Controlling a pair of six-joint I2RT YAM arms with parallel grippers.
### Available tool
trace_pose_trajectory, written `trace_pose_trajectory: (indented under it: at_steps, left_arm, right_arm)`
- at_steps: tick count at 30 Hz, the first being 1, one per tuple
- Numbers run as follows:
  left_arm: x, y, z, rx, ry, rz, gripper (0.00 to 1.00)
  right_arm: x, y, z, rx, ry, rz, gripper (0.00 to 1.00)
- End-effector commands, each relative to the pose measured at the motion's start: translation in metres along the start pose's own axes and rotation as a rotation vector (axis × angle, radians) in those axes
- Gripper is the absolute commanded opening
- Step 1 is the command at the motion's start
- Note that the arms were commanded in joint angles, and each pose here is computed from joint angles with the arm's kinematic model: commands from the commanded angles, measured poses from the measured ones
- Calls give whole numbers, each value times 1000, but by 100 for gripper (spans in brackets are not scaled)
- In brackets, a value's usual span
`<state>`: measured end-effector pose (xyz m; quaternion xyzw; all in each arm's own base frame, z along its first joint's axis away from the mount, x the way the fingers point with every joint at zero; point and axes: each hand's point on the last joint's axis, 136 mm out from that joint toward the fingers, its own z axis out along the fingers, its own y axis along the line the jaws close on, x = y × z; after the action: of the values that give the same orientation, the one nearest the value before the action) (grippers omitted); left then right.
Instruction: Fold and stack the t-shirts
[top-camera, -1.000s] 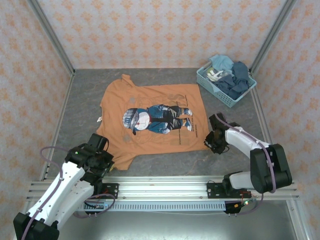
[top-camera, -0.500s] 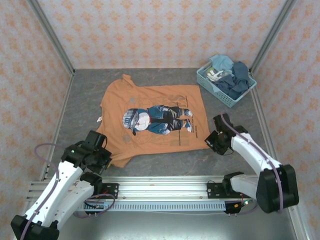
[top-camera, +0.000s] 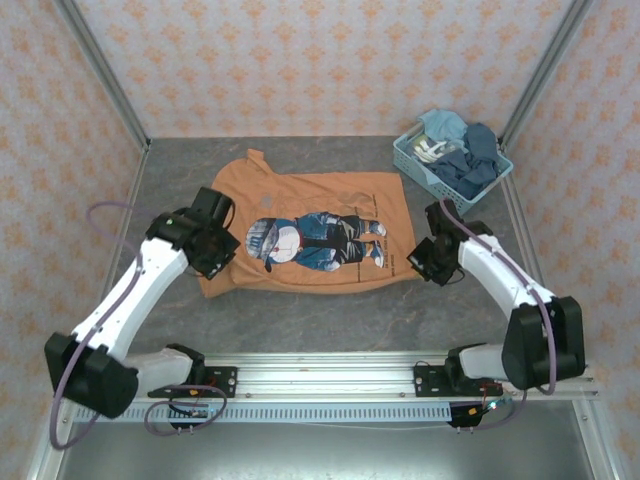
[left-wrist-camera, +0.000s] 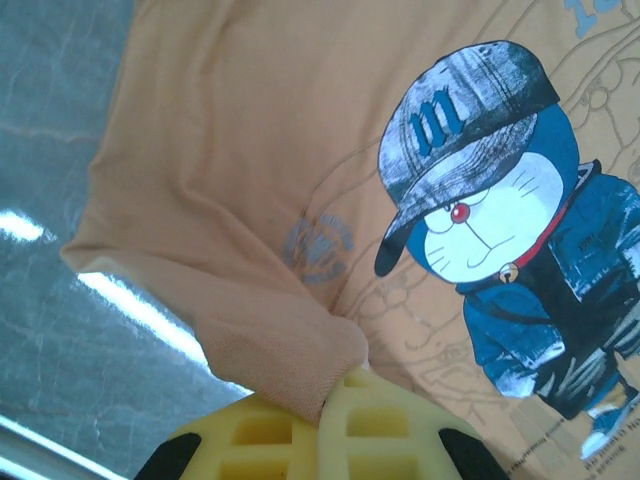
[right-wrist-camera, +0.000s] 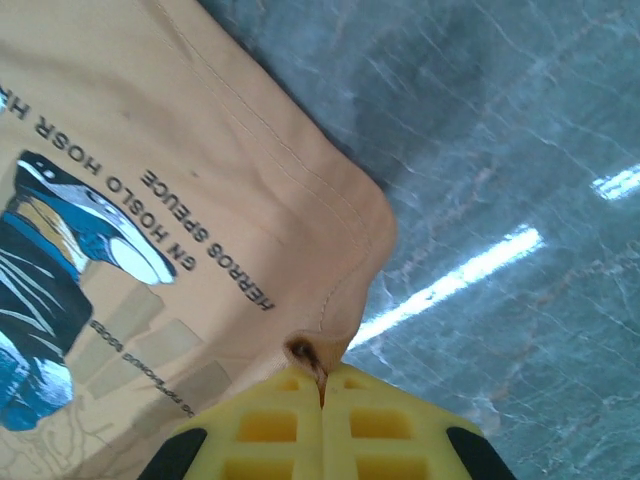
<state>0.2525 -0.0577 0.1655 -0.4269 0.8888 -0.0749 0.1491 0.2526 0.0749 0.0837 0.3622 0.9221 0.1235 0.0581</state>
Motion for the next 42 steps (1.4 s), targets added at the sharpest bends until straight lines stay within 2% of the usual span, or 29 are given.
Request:
trace_pose_trajectory:
  at_steps: [1,9,15,29,35,36,39,41,42]
  left_arm:
    - [-23,-16,-1,-39,-92,118,0]
    - [-68,-50,9,-106,-202,235,0]
    - [-96,-52,16,-163,-257,257,0]
    - [-133,-87,50,-182,-274,352,0]
    - [-146,-91,76,-263,-261,416,0]
    - [-148,-91,78,-267,-259,424,4]
    - [-152,-90,70,-273,-274,454,51]
    - [-151,-78,58,-289,-280,450,66]
    - [-149,-69,52,-289,-275,433,67]
  right_arm:
    - [-13,10,0,4,0,-5,0]
    - [-38,25,12,22,-11,11,0]
    - [-57,41,16,21,-43,20,0]
    - [-88,68,42,39,-57,9,0]
    - [-98,79,53,34,-56,4,0]
    - [-99,80,53,37,-57,-3,2]
    - [-101,81,46,37,-71,-25,29]
    - [-100,78,35,37,-87,-43,43]
    - [-98,76,30,39,-93,-52,47]
